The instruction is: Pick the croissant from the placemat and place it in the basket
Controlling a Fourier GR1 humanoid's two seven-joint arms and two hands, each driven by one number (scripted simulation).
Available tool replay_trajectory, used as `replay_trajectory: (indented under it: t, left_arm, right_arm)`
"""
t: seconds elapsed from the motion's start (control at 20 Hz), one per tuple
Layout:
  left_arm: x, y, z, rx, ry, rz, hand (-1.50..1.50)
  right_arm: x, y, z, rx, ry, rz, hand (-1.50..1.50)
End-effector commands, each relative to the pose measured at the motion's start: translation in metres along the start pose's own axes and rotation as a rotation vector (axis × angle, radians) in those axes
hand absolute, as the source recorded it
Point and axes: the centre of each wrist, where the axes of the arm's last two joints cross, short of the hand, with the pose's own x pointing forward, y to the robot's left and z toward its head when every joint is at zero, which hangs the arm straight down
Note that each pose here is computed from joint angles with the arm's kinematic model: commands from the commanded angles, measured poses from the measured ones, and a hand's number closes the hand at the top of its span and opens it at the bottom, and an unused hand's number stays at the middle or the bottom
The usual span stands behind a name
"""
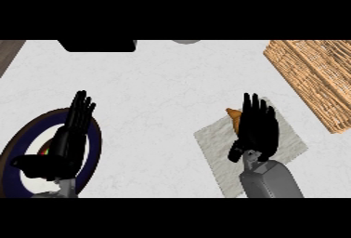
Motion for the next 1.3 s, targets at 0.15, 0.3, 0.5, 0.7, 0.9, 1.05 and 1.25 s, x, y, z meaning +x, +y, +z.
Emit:
replay_trajectory:
  t: [0.15,0.3,0.5,0.7,0.9,1.05,1.25]
  left_arm:
    - [-0.002,0.001,-0.002,-0.001,-0.004,0.0,0.0]
    - [0.003,0.003,0.002,0.011,-0.022,-0.009,0.0]
    - [0.009,-0.004,0.013,-0.001,-0.003,0.007,0.0]
    - [0.021,-0.002,-0.013,0.011,-0.006,-0.005,0.0]
    - [0.002,-0.009,-0.006,0.0,0.01,-0.003,0.0]
    - [0.003,-0.001,0.01,0.007,-0.014,-0.015,0.0]
    - [0.012,0.008,-0.005,-0.006,0.003,0.006,0.0]
  right_arm:
    - [-0.003,0.029,-0.005,0.019,0.021,-0.012,-1.5]
    - [-0.003,0.014,-0.013,0.023,0.019,-0.006,-1.5]
    - [0.004,0.029,-0.017,0.026,0.022,-0.007,-1.5]
    - [0.0,0.041,-0.022,0.033,0.031,-0.018,-1.5]
    - [-0.005,0.027,-0.005,0.022,0.037,-0.021,-1.5]
    - [0.0,0.038,-0.035,0.07,0.018,0.005,1.5]
    - [-0.025,0.044,-0.034,0.108,-0.057,0.119,1.5]
